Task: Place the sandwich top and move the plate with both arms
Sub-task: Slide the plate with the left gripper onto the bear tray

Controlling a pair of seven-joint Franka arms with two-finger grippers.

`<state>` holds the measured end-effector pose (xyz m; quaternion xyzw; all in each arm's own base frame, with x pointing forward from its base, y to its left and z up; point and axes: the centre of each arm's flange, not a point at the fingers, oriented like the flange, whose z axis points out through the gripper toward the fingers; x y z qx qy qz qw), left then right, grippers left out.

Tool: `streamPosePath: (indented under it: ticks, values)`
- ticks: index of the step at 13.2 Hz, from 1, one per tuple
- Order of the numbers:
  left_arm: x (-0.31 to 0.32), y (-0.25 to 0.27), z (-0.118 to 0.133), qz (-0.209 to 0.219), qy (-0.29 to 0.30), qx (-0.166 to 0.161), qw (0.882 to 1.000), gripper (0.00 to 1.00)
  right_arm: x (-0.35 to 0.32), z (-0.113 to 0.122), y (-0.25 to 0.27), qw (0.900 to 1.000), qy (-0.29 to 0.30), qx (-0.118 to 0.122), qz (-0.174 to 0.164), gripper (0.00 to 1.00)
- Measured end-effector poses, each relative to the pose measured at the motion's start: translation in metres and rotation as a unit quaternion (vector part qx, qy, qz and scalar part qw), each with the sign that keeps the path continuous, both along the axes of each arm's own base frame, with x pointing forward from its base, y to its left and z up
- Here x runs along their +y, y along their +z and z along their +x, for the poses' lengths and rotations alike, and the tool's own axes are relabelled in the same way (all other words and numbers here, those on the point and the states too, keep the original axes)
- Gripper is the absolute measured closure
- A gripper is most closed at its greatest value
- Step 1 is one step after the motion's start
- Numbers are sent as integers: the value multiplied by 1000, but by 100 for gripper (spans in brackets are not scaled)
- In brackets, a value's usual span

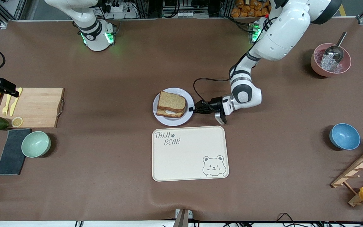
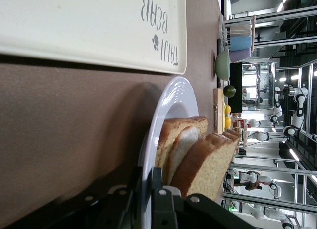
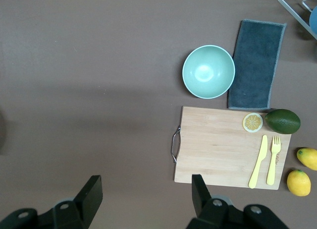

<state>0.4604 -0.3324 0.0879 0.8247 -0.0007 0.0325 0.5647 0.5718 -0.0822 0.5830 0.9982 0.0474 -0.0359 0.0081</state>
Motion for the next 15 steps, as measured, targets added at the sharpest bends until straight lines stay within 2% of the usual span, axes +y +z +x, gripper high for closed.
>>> streamPosePath:
  ticks: [1,4,9,15]
  values:
    - [-5,1,-1,-7,1,-5,1000,96,0,-1,1,1000,0,-1,0,19]
    - [-16,4,-3,-14,-3,-19,1000,96,1,0,5,1000,1,-9,0,18]
    - [-43,12,-12,-26,-6,-21,999,96,6,4,13,1000,5,-28,1,16]
    - [-59,33,4,-54,15,-31,998,96,8,-3,29,999,6,-42,1,15]
